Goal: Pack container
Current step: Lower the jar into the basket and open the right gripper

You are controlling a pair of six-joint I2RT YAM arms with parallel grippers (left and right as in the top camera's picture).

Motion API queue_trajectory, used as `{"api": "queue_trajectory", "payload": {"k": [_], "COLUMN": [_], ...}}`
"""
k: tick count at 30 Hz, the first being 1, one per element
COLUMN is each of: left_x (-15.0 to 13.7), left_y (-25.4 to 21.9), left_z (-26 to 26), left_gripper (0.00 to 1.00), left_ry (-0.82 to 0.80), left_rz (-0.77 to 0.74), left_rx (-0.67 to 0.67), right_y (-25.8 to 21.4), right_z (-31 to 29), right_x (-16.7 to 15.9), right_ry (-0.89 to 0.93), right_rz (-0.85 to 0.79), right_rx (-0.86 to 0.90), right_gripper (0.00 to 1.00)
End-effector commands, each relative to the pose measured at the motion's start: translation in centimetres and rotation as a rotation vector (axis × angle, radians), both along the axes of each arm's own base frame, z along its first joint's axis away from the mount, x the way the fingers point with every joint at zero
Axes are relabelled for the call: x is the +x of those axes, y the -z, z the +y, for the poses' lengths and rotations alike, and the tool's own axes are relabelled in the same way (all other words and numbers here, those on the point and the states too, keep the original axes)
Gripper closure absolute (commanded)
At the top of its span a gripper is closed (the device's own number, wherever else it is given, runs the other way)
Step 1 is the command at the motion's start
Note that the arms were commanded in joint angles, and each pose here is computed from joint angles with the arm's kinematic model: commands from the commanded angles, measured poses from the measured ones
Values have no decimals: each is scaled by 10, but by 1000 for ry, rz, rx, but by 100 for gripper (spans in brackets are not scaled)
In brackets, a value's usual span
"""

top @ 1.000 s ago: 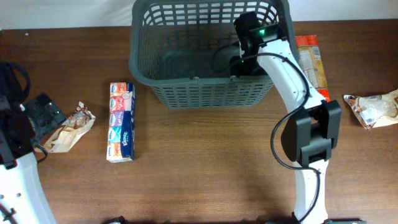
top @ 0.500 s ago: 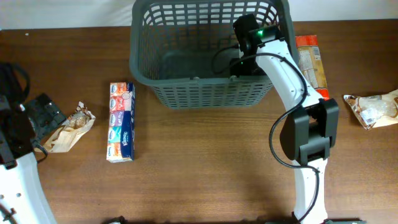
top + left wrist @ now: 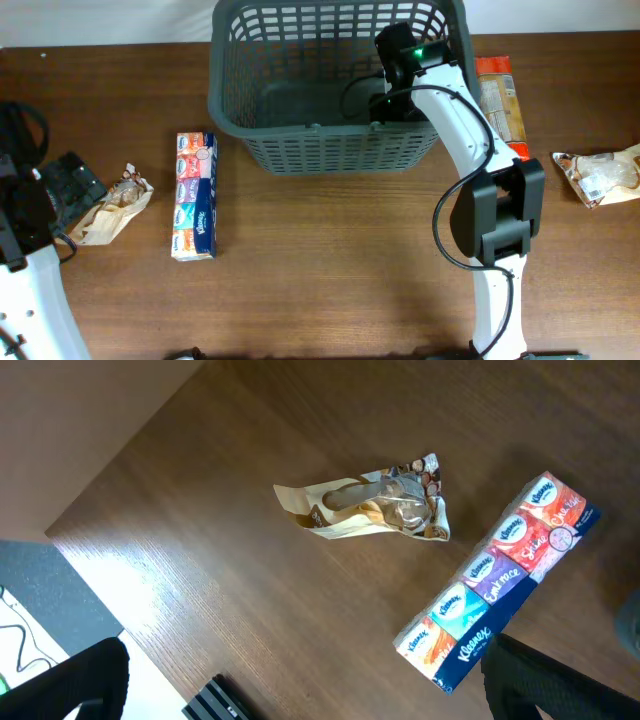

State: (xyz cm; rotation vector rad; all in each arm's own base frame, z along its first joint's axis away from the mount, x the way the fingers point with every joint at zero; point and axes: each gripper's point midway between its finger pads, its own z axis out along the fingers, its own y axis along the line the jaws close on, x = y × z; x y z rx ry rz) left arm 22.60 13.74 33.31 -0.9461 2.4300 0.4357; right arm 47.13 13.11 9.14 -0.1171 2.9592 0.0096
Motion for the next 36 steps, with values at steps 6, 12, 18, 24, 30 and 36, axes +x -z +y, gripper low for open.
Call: {"api": "queue_trajectory", "payload": {"k": [6, 12, 18, 24, 30, 36], "left_x": [0, 0, 0, 0, 0, 0], "left_y": [1, 1, 1, 1, 1, 0], "left_z": [1, 1, 1, 1, 1, 1], "left_gripper": [1, 1, 1, 1, 1, 1], "left_ry": [-13, -13, -13, -13, -14, -14], "left_rz": [-2, -3, -2, -3, -3, -3], "left_rx": [-7, -7, -7, -7, -7, -7], "right_y": [2, 2, 2, 2, -1, -68], "right_z": [2, 2, 2, 2, 3, 10], "right_x": [-1, -1, -1, -1, 3, 27], "right_ry": [-8, -8, -8, -8, -13, -19], "right_rz": [7, 7, 7, 7, -11, -162], "right_rx": [0, 0, 0, 0, 4, 46], "right_gripper": [60, 46, 24, 1, 1, 1]}}
